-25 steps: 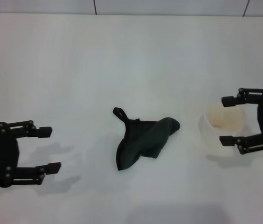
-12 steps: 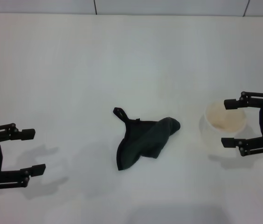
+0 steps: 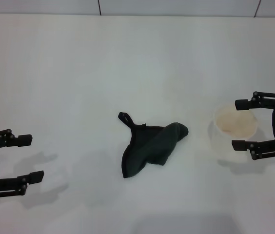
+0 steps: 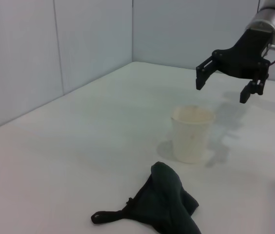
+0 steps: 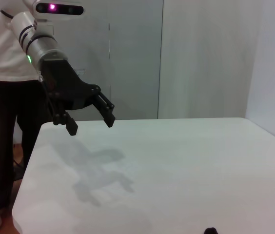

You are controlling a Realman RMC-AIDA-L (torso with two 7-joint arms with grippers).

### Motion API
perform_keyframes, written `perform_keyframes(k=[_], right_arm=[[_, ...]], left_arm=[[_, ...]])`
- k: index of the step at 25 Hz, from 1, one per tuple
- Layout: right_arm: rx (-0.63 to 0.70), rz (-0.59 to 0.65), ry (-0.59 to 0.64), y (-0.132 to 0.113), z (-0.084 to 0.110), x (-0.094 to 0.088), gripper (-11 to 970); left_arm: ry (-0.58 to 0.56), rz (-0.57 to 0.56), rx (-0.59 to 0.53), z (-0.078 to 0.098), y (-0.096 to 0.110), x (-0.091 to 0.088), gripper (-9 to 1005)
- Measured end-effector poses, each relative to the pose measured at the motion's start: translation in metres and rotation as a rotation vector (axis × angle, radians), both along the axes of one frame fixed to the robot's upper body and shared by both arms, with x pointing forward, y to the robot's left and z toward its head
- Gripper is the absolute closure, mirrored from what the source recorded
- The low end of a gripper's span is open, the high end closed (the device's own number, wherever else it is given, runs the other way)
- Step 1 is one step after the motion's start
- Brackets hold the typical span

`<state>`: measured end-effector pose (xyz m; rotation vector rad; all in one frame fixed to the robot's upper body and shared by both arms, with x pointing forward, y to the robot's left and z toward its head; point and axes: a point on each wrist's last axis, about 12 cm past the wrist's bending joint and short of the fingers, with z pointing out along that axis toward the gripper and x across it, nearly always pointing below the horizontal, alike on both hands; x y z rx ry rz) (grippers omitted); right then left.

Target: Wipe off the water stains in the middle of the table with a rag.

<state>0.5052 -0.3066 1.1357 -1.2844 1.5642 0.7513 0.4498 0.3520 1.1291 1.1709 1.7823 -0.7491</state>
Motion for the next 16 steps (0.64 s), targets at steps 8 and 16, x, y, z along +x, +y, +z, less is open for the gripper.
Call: perform_keyframes(k=[8,16], right_arm=[[0.02,0.004,-0.022,-0.0003,-0.0008,-0.0016,101],[0.032,0.006,-0.028,-0.0007,-0.001,-0.0033,101]], left_arm=[[-0.001,0.001,-0.007,-0.0005,-0.0015,-0.0001,203],[-0.013,0.001,-0.024,0.0011,-0.0029,0.0007,203]])
